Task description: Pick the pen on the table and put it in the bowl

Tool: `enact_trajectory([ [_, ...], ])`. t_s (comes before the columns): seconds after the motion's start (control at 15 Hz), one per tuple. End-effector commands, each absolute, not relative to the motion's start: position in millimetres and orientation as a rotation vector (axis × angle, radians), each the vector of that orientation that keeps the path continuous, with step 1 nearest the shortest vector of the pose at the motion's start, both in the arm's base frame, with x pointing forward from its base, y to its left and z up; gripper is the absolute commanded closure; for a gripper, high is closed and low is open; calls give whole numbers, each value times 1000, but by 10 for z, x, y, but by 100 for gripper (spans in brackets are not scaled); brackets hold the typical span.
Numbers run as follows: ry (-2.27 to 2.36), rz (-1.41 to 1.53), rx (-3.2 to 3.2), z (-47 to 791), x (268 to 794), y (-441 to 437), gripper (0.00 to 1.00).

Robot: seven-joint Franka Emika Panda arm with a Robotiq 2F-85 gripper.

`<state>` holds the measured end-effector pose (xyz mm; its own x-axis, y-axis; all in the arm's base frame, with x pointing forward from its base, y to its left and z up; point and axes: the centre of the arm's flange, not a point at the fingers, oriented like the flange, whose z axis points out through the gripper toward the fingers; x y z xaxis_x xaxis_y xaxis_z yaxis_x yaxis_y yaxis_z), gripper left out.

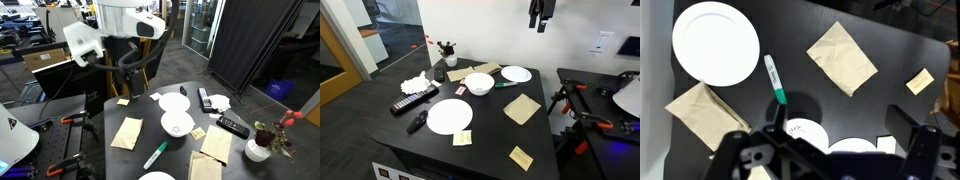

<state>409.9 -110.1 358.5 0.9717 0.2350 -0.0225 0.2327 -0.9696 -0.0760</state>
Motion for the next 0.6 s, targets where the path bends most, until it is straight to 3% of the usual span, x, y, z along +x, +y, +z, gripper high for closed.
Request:
enact_trajectory([
  [0.0, -514, -41, -3035, 3194, 4201, -1326, 0],
  [0.53, -717, -229, -3018, 2445, 4316, -1498, 0],
])
